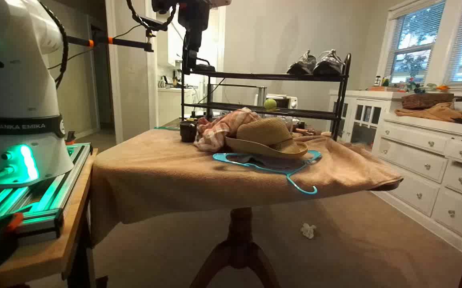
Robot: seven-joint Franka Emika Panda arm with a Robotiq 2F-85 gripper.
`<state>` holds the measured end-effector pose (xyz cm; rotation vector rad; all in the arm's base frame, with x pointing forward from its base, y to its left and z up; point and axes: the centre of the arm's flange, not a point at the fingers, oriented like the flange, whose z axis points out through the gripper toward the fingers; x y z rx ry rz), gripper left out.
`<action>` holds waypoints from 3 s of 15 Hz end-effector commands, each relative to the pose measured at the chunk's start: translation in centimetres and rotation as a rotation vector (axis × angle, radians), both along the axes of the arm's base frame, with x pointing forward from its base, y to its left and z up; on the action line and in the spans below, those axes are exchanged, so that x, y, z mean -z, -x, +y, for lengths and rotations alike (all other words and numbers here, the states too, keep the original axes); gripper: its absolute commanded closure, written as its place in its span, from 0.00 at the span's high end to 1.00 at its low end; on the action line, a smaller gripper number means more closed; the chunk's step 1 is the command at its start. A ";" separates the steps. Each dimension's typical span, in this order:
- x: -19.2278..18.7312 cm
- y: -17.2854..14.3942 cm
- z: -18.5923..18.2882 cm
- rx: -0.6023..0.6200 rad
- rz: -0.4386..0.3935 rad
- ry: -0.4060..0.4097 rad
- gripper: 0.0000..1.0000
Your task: Put the green item onto the rack
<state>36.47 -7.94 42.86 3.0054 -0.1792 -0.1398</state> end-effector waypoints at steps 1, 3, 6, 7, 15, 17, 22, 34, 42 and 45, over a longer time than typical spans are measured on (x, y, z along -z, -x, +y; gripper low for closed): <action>0.0 0.0 0.0 0.000 0.000 0.000 1.00; 0.0 0.0 0.0 0.000 0.000 0.000 1.00; 0.0 0.0 0.0 0.000 0.000 0.000 1.00; 0.0 0.0 0.0 0.000 0.000 0.000 1.00; 0.9 0.2 2.1 -0.009 0.009 -0.034 1.00; 1.9 0.7 5.1 0.012 0.039 -0.071 1.00; 4.9 2.4 14.0 0.122 0.099 -0.141 1.00; 8.9 0.9 28.6 0.431 0.058 -0.273 1.00; 13.0 -3.2 33.8 0.384 0.019 -0.345 1.00; 12.5 -2.3 33.4 0.363 0.021 -0.336 1.00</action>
